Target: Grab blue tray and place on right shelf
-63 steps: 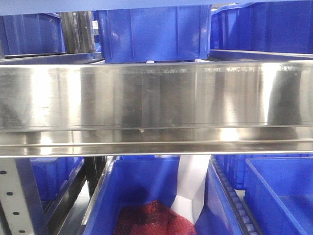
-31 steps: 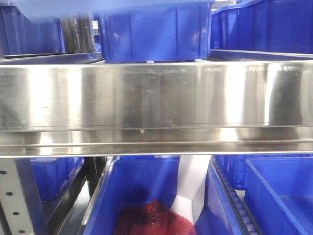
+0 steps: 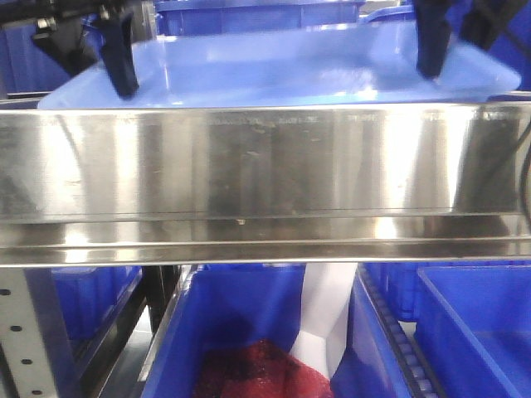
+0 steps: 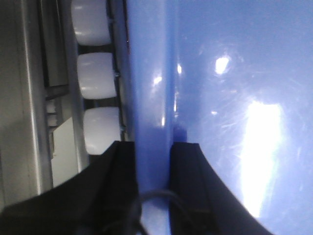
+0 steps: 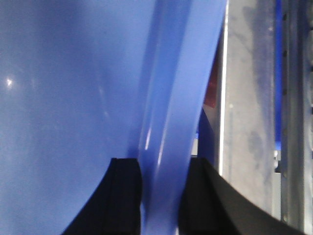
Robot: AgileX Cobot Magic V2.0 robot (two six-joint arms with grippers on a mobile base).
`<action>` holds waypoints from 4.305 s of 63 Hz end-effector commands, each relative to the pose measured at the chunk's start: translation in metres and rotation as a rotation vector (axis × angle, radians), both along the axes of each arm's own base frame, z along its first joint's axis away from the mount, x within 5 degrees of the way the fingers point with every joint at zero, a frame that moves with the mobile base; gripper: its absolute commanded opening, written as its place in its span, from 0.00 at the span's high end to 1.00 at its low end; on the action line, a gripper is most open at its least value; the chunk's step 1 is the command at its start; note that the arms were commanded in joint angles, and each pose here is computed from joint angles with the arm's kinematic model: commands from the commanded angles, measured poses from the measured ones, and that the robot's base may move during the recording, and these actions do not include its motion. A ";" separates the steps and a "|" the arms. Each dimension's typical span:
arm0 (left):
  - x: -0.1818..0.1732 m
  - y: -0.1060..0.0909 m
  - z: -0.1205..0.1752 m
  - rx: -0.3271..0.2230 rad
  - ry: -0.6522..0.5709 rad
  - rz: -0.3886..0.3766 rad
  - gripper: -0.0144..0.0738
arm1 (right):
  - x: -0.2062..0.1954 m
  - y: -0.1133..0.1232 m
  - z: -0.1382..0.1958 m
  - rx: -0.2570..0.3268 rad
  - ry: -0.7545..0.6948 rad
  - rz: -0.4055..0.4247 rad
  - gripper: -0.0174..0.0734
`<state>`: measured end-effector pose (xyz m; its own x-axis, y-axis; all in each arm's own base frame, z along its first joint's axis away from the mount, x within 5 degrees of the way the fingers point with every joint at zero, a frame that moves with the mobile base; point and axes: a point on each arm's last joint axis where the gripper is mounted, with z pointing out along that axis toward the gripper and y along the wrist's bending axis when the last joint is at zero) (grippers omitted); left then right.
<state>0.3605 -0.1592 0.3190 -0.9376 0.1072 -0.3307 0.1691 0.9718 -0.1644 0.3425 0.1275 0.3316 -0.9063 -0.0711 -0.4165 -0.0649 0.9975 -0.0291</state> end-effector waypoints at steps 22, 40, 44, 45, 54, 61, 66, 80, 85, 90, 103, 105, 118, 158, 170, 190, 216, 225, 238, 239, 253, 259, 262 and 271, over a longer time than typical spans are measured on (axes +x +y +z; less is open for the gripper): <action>-0.005 -0.001 0.030 -0.039 -0.123 -0.025 0.23 | -0.005 0.002 0.029 0.043 -0.121 0.047 0.12; -0.025 0.011 0.060 0.001 -0.194 -0.034 0.24 | -0.022 -0.003 0.058 0.100 -0.212 0.050 0.15; -0.036 0.014 0.078 -0.021 -0.247 -0.036 0.25 | -0.031 -0.006 0.070 0.120 -0.255 0.055 0.20; -0.040 0.015 0.082 -0.026 -0.258 -0.038 0.25 | -0.033 -0.007 0.074 0.124 -0.267 0.055 0.22; -0.080 0.019 0.115 -0.066 -0.406 -0.077 0.39 | -0.068 -0.021 0.102 0.169 -0.384 0.066 0.50; -0.115 0.023 0.125 -0.115 -0.501 -0.115 0.54 | -0.098 -0.034 0.111 0.193 -0.455 0.077 0.70; -0.137 0.026 0.124 -0.152 -0.559 -0.143 0.65 | -0.120 -0.043 0.114 0.205 -0.513 0.096 0.74; -0.201 0.049 0.109 -0.262 -0.724 -0.195 0.89 | -0.179 -0.067 0.092 0.197 -0.653 0.178 0.74; -0.218 0.060 0.093 -0.278 -0.758 -0.201 0.89 | -0.198 -0.075 0.077 0.194 -0.703 0.205 0.74; -0.236 0.073 0.077 -0.290 -0.804 -0.209 0.89 | -0.219 -0.083 0.061 0.197 -0.754 0.223 0.74; -0.280 0.103 0.046 -0.355 -0.974 -0.212 0.89 | -0.263 -0.100 0.012 0.223 -0.879 0.248 0.74; -0.286 0.108 0.043 -0.353 -0.999 -0.221 0.89 | -0.270 -0.103 0.006 0.232 -0.910 0.249 0.74; -0.317 0.130 0.029 -0.363 -1.123 -0.240 0.89 | -0.306 -0.118 -0.014 0.288 -1.131 0.253 0.74; -0.325 0.134 0.031 -0.408 -1.141 -0.227 0.89 | -0.310 -0.119 -0.017 0.294 -1.153 0.253 0.75; -0.327 0.139 0.022 -0.377 -1.155 -0.118 0.89 | -0.310 -0.119 -0.017 0.294 -1.152 0.253 0.75; -0.326 0.149 -0.057 -0.160 -1.247 0.168 0.89 | -0.310 -0.119 -0.017 0.294 -1.151 0.252 0.75; -0.304 0.158 -0.124 -0.026 -1.283 0.255 0.89 | -0.310 -0.119 -0.018 0.292 -1.145 0.252 0.75; -0.304 0.158 -0.122 -0.012 -1.303 0.247 0.89 | -0.310 -0.119 -0.018 0.292 -1.145 0.252 0.75; -0.304 0.158 -0.122 -0.012 -1.303 0.247 0.89 | -0.310 -0.119 -0.018 0.292 -1.145 0.252 0.75; -0.304 0.158 -0.122 -0.012 -1.303 0.247 0.89 | -0.310 -0.119 -0.018 0.292 -1.145 0.252 0.75; -0.304 0.158 -0.122 -0.012 -1.303 0.247 0.89 | -0.310 -0.119 -0.018 0.292 -1.145 0.252 0.75; -0.304 0.158 -0.122 -0.012 -1.303 0.247 0.89 | -0.310 -0.119 -0.018 0.292 -1.145 0.252 0.75; -0.304 0.158 -0.122 -0.012 -1.303 0.247 0.89 | -0.310 -0.119 -0.018 0.292 -1.145 0.252 0.75; -0.304 0.158 -0.122 -0.012 -1.303 0.247 0.89 | -0.309 -0.121 -0.019 0.224 -1.162 0.241 0.75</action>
